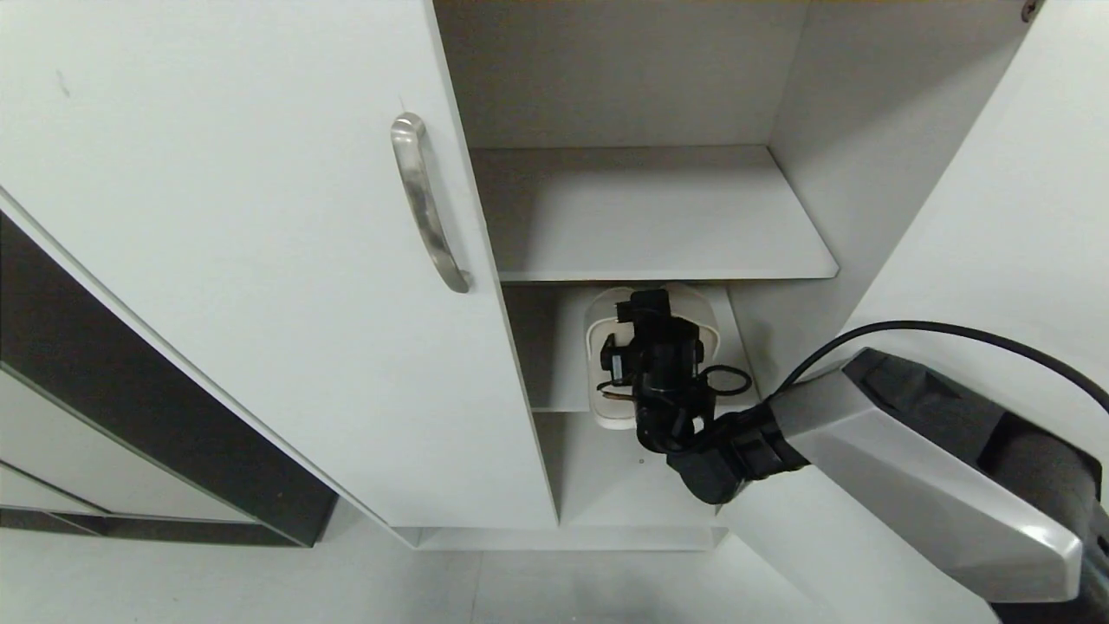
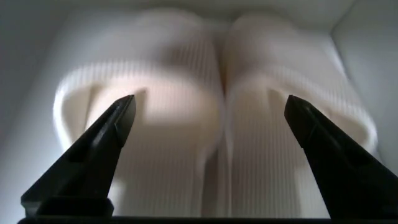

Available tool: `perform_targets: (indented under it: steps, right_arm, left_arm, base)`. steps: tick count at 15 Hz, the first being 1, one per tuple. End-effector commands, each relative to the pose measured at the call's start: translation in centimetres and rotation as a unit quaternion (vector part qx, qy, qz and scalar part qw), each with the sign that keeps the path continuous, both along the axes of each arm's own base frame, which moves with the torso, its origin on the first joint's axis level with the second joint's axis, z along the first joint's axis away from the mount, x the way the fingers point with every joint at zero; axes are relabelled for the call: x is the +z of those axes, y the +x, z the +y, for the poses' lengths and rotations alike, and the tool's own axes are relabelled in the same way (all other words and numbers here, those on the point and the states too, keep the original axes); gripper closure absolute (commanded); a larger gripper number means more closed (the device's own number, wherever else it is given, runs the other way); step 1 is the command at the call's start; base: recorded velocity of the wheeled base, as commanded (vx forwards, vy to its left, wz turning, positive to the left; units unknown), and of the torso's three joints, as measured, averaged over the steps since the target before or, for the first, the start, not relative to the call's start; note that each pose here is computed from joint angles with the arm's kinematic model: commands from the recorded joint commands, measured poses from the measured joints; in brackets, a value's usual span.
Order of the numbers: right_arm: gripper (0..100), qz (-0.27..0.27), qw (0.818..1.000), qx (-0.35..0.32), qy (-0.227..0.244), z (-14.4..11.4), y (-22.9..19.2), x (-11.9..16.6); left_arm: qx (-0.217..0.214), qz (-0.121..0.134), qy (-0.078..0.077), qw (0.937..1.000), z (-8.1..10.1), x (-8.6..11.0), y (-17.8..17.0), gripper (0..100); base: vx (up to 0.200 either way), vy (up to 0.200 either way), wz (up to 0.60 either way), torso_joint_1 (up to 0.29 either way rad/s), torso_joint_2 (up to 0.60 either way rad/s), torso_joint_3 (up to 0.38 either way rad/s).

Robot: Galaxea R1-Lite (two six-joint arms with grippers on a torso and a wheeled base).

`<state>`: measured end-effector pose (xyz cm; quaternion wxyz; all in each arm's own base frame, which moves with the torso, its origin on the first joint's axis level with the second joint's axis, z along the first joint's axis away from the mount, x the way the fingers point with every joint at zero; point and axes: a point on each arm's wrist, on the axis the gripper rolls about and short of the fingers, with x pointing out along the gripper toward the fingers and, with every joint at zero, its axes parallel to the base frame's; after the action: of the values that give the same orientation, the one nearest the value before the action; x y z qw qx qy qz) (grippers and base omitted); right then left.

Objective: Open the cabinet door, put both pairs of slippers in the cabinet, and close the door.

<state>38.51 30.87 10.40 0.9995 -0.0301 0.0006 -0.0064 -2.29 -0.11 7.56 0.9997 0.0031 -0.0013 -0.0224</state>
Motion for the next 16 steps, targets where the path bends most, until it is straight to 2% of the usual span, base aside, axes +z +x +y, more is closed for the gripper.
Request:
perform_targets:
  steps: [1, 3, 5, 7, 12, 14, 16]
  right_arm:
    - [0, -0.01, 1.0, 0.022, 0.008, -0.7, -4.0, 2.2]
    - [0, -0.014, 0.998, 0.055, 0.012, -2.5, -7.6, 3.0]
    - [0, -0.004, 0.992, 0.127, 0.002, -4.2, -11.2, 3.1]
    - [0, -0.003, 0.987, 0.16, 0.003, -4.6, -14.0, 3.1]
    - [0, -0.008, 0.986, 0.166, 0.009, -4.3, -14.3, 3.1]
    - [0, -0.007, 0.986, 0.165, 0.008, -4.3, -14.3, 3.1]
    - [0, -0.008, 0.987, 0.163, 0.009, -4.4, -14.3, 3.1]
  left_arm:
    - [0.0, 0.001, 0.0, 1.0, 0.0, 0.0, 0.0, 100]
    - [-0.001, 0.001, 0.0, 1.0, 0.0, 0.0, 0.0, 100]
    - [-0.001, 0.001, 0.0, 1.0, 0.0, 0.0, 0.0, 100]
    - [-0.001, 0.001, -0.001, 1.0, 0.0, 0.0, 0.0, 100]
    - [-0.001, 0.001, -0.003, 1.0, 0.0, 0.0, 0.0, 100]
    - [-0.001, 0.0, 0.014, 0.9999, 0.0, 0.0, 0.0, 100]
    - [0.0, 0.0, 0.015, 0.9999, 0.0, 0.0, 0.0, 100]
  base:
    - [0.0, 0.0, 0.0, 0.0, 0.0, 0.0]
    - [0.0, 0.0, 0.0, 0.0, 0.0, 0.0]
    - [0.0, 0.0, 0.0, 0.0, 0.0, 0.0]
    - [-0.2, 0.0, 0.0, 0.002, 0.0, 0.009]
    - [-0.2, 0.0, 0.0, 0.002, 0.0, 0.002]
    - [-0.1, 0.0, 0.0, 0.001, 0.0, 0.001]
    - [0.0, 0.0, 0.0, 0.0, 0.0, 0.0]
